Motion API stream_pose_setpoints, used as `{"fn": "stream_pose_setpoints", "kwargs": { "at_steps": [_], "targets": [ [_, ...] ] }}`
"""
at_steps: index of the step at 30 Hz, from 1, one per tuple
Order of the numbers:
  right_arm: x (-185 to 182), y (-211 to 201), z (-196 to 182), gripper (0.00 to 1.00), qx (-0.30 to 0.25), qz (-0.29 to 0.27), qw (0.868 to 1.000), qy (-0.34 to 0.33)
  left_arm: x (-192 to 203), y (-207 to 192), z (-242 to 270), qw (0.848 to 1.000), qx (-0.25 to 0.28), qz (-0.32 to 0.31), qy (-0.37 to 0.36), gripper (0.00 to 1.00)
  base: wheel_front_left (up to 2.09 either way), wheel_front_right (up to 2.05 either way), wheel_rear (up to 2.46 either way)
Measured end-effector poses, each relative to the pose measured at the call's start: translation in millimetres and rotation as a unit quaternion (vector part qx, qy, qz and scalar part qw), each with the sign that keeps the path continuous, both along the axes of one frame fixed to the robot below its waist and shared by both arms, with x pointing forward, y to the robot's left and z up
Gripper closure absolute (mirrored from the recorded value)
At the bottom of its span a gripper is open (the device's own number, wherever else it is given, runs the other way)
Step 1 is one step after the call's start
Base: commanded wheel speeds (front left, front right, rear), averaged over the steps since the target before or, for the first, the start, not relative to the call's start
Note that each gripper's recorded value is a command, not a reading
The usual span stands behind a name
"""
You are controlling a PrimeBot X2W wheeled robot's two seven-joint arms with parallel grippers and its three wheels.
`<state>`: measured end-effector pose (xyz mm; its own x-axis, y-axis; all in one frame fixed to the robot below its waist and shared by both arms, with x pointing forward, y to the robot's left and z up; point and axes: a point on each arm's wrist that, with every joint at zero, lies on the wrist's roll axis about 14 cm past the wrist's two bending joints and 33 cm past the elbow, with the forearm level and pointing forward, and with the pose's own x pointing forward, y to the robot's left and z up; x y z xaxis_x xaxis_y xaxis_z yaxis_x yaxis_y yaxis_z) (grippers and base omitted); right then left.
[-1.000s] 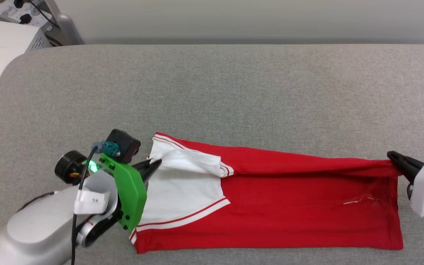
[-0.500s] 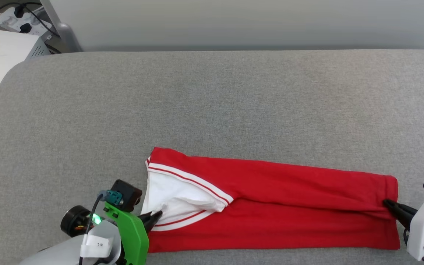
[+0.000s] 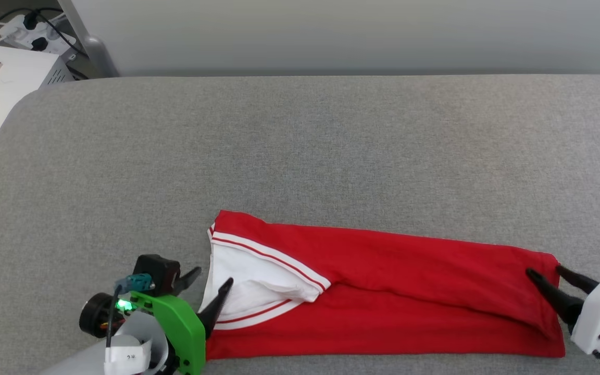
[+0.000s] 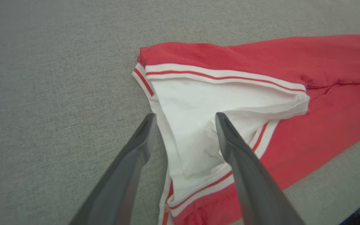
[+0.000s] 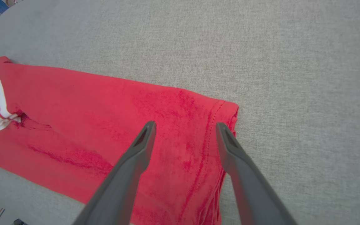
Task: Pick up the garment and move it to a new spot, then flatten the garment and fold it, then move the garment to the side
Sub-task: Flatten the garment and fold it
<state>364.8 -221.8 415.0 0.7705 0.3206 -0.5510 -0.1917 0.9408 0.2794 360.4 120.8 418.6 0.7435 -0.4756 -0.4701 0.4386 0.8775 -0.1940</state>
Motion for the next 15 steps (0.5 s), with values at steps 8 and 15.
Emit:
{"fn": "stream_pose_setpoints", "kwargs": {
  "at_steps": [8,15],
  "targets": [
    [13.4,-35.7,43.6,0.00,0.029,-0.041,0.999,-0.019,35.5,31.1,55.5,0.984,0.014,0.103,-0.145,0.00,0.00,0.00,0.00],
    [1.9,-43.3,14.6,0.00,0.038,-0.046,0.995,0.080,45.7,45.2,84.7,0.958,0.033,0.166,-0.233,0.00,0.00,0.00,0.00]
  ]
}}
